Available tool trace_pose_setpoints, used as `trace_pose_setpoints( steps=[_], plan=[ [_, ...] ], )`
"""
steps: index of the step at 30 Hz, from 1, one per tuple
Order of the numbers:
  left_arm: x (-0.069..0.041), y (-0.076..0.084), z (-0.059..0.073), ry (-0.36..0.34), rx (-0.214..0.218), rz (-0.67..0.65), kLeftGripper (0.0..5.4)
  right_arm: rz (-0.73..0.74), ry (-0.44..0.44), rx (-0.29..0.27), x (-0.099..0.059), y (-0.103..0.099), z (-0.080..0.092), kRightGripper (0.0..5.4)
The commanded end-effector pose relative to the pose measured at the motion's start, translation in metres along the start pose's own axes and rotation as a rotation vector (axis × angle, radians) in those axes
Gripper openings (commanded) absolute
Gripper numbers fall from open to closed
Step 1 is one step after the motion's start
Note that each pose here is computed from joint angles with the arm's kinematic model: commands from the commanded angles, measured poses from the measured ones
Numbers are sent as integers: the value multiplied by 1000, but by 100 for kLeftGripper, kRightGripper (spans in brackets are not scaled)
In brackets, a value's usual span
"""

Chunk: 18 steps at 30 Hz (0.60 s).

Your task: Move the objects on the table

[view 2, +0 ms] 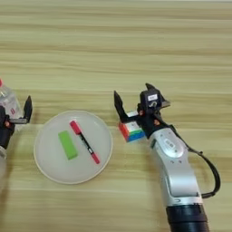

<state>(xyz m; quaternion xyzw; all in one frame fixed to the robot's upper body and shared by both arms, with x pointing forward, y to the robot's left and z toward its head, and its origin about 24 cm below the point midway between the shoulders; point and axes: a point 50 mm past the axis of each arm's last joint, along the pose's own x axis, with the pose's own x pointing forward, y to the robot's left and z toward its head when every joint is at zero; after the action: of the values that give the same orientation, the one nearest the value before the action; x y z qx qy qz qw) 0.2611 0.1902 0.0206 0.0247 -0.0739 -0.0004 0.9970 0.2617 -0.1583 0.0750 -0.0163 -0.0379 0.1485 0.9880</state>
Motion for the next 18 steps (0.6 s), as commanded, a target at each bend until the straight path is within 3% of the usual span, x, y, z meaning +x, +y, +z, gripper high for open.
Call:
trace_pose_setpoints(
  steps=[1,18],
  plan=[
    [-1,-3,0,8,7,-1,537,9,23,-18,-8,-6,-9,540],
    [-2,-2,2,4,20,9,537,62,107,-26,-19,-3,-30,540]
  ],
)
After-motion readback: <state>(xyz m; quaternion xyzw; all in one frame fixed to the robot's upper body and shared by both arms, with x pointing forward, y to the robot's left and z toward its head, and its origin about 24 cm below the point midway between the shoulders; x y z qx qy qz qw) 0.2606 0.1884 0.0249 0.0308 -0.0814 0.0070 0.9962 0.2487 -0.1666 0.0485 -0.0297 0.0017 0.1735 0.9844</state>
